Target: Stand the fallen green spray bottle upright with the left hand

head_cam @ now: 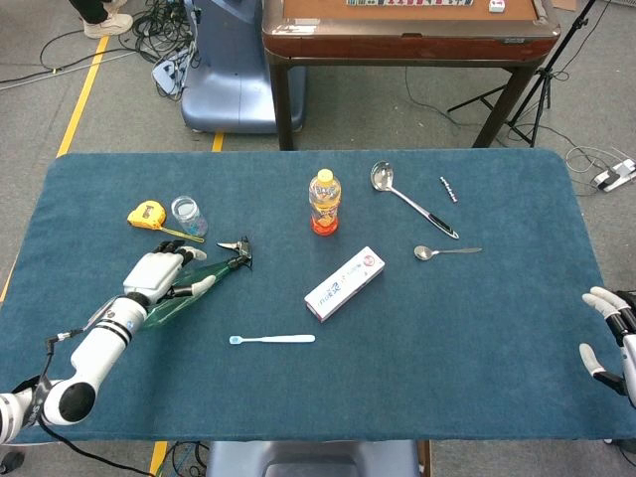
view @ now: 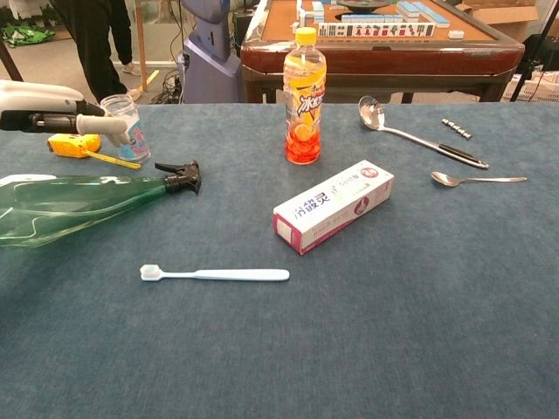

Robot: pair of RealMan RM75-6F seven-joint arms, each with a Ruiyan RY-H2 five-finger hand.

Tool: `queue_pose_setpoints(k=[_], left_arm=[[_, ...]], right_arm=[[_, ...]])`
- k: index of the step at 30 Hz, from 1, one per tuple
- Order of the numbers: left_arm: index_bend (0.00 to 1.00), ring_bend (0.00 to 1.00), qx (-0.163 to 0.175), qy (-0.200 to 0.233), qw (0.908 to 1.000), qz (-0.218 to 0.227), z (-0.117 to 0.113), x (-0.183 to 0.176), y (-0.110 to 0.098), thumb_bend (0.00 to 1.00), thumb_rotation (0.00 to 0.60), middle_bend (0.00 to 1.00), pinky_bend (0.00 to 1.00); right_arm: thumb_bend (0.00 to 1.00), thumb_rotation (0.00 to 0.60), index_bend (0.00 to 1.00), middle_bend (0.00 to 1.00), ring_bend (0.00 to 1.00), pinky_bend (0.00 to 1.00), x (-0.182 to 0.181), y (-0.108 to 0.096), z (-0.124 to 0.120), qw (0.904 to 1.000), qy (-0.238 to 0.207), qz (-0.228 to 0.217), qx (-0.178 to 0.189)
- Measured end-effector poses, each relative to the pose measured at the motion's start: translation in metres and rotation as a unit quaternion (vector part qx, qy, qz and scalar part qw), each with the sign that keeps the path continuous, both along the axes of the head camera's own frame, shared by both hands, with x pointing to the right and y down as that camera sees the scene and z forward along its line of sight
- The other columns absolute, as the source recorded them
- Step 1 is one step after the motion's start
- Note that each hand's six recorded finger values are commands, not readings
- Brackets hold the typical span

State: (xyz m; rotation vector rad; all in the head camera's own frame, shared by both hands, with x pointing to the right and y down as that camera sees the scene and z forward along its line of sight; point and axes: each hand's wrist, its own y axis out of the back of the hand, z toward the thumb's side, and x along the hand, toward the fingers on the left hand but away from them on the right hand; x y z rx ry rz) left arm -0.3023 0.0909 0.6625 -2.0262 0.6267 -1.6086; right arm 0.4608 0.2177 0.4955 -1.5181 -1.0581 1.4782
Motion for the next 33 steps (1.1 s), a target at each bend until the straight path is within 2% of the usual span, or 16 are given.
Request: queue_pose_setpoints(k=[7,15,19,24,29,31,33], left_arm=[[0.24,0.03,0.0,-0.053,0.9986,-0.004,0.019,0.009,-0.009,0.23,0.009,0.23,0.0],[0.26,0.03,-0.02,-0.131,0.9912,0.005,0.041,0.014,-0.01,0.23,0.004,0.25,0.0],[0.28,0.04,-0.033,-0.135,0.9901,0.02,0.046,0.025,-0.006,0.23,0.001,0.27,0.0],[0.29,0.05,-0.048,-0.12,0.9908,0.04,0.044,0.037,0.003,0.23,0.001,0.28,0.0],[0.3,0.05,-0.042,-0.104,0.9912,0.07,0.036,0.049,0.011,0.23,0.0,0.29,0.0],[0.3,0.06,-0.037,-0.098,0.9908,0.085,0.032,0.053,0.015,0.23,0.031,0.29,0.0],[0.29,0.06,-0.031,-0.094,0.9901,0.099,0.028,0.056,0.019,0.23,0.196,0.29,0.0]], right_arm=[[0.33,0.6,0.22,0.2,0.12,0.14,0.002,0.0,0.0,1.0,-0.001,0.001,0.0],[0.33,0.6,0.22,0.2,0.12,0.14,0.003,0.001,0.001,1.0,-0.001,0.004,-0.003],[0.33,0.6,0.22,0.2,0.12,0.14,0.003,0.001,0.002,1.0,0.0,0.004,-0.005],[0.33,0.6,0.22,0.2,0.12,0.14,0.002,0.0,0.003,1.0,-0.001,0.004,-0.005],[0.33,0.6,0.22,0.2,0.12,0.14,0.002,0.001,0.003,1.0,0.0,0.005,-0.006],[0.33,0.6,0.22,0.2,0.12,0.14,0.003,0.001,0.004,1.0,0.0,0.005,-0.006],[0.33,0.6,0.22,0.2,0.12,0.14,0.003,0.001,0.005,1.0,0.001,0.006,-0.008]])
